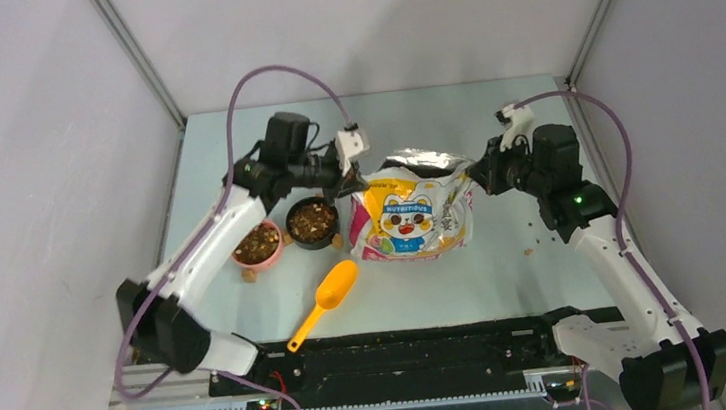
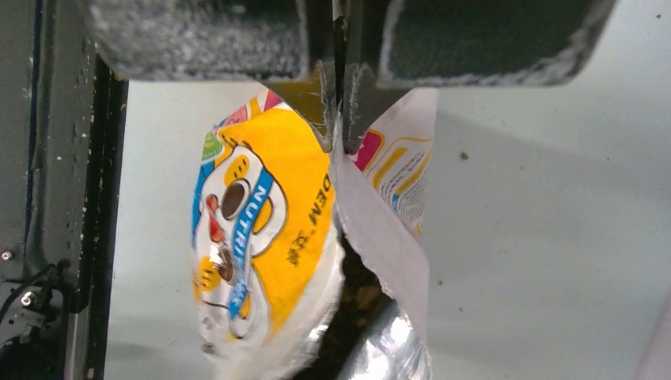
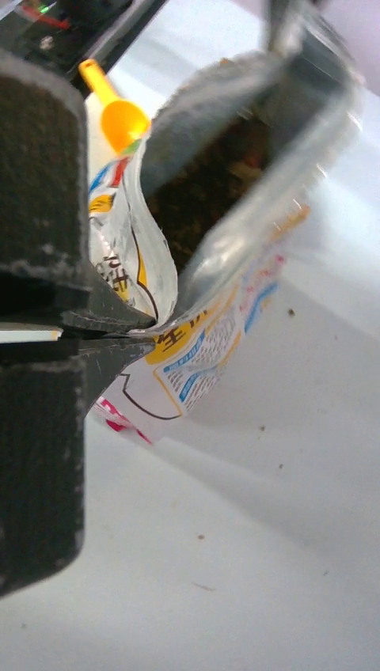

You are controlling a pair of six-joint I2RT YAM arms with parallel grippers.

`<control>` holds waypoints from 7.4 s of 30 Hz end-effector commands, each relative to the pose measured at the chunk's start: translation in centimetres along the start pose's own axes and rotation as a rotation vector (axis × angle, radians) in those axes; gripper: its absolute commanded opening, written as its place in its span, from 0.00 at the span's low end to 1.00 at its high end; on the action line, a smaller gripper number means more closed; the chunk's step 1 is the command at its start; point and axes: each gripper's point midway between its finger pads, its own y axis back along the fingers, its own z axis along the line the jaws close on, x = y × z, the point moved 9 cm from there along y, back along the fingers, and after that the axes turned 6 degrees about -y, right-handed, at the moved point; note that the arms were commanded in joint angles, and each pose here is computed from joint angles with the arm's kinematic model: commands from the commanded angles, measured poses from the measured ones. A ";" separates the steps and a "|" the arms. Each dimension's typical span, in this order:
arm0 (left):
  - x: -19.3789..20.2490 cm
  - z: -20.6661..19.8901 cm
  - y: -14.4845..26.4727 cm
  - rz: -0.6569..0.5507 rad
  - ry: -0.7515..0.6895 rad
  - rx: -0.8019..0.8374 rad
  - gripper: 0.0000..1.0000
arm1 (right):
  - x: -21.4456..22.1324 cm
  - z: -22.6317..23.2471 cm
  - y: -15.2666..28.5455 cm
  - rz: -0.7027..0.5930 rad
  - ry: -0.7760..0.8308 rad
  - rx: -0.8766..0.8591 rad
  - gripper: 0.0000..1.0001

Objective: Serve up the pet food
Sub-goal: Close the pet food bag at the center of the board.

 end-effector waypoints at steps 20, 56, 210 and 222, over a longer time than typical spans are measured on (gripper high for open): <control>-1.5 -14.4 1.7 -0.187 0.111 -0.202 0.00 | -1.4 -3.6 6.6 -0.086 0.698 -0.451 0.17; -1.4 -15.5 2.7 -0.196 0.070 -0.145 0.00 | -1.8 14.4 -2.6 0.168 1.105 -0.820 0.68; -1.6 -15.9 5.6 -0.259 -0.042 -0.216 0.00 | -1.3 9.3 2.9 0.405 1.177 -0.536 0.00; -1.6 -16.2 5.7 -0.266 -0.055 -0.190 0.00 | -1.4 11.0 2.1 0.355 1.123 -0.590 0.41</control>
